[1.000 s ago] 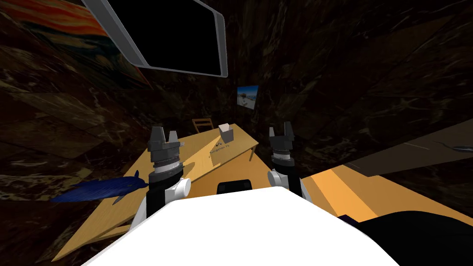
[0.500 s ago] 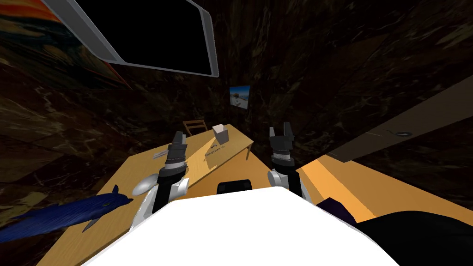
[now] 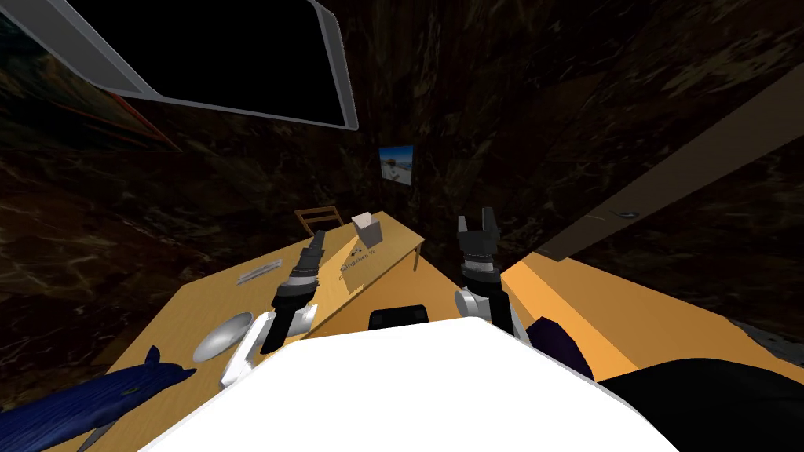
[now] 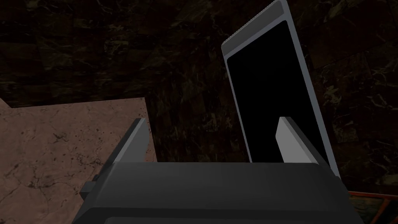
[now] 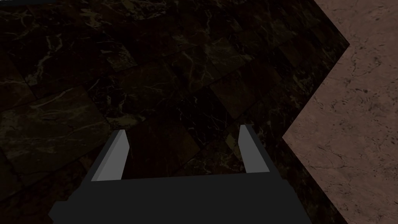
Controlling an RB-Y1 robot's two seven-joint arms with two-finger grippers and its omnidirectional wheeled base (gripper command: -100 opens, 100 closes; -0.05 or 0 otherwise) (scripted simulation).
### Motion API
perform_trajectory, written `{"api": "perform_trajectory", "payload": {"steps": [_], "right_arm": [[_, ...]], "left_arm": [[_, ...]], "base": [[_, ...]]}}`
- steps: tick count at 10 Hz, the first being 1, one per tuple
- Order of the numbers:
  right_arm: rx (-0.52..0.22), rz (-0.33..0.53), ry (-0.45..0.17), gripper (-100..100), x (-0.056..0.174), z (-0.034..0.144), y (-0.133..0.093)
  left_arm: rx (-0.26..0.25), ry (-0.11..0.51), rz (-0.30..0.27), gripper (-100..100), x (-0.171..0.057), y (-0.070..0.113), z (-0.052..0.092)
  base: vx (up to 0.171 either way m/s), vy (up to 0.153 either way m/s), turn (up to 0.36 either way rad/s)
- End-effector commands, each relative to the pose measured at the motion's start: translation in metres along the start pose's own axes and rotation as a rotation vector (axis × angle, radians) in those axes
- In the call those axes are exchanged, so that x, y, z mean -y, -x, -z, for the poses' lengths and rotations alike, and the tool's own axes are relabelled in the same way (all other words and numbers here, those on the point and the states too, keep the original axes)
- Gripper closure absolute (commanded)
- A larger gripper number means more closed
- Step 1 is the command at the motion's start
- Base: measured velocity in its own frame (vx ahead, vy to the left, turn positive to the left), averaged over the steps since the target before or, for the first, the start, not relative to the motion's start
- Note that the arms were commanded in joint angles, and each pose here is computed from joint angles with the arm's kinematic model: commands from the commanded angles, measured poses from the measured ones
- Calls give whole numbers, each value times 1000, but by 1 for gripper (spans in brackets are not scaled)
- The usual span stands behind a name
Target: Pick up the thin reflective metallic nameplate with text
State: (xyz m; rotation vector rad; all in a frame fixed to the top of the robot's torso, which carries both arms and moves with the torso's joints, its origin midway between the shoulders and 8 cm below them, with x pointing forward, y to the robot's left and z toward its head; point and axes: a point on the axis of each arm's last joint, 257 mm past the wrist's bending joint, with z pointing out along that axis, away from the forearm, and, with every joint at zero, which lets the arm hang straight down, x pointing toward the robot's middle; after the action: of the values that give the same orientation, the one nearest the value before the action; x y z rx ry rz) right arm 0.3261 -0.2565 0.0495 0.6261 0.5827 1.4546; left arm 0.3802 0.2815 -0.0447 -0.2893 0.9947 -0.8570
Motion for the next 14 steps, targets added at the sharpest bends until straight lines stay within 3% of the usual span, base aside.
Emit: {"api": "perform_trajectory", "payload": {"steps": [1,4,5,6,7,8,9,12,13,14], "right_arm": [[0,0,0,0,0,0,0],[0,0,0,0,0,0,0],[0,0,0,0,0,0,0],[0,0,0,0,0,0,0],[0,0,0,0,0,0,0],[0,0,0,0,0,0,0],[0,0,0,0,0,0,0],[0,0,0,0,0,0,0],[0,0,0,0,0,0,0],[0,0,0,0,0,0,0]], "left_arm": [[-52,17,-49,-100,-17,-12,3],[-105,54,-86,-100,-41,-24,11],[-144,59,-129,-100,-52,-29,13],[-152,78,-126,-100,-61,-32,18],[-189,79,-170,-100,-70,-36,20],[-200,103,-166,-100,-81,-40,26],[-244,118,-207,-100,-97,-45,32],[-298,154,-244,-100,-122,-52,45],[-337,159,-287,-100,-133,-54,50],[-347,181,-282,-100,-142,-57,57]], "base": [[6,3,-218],[6,6,-138],[5,2,-234],[5,9,-103],[5,4,-230],[4,10,-112],[5,6,-231],[4,11,-154],[5,10,-217],[5,14,-134]]}}
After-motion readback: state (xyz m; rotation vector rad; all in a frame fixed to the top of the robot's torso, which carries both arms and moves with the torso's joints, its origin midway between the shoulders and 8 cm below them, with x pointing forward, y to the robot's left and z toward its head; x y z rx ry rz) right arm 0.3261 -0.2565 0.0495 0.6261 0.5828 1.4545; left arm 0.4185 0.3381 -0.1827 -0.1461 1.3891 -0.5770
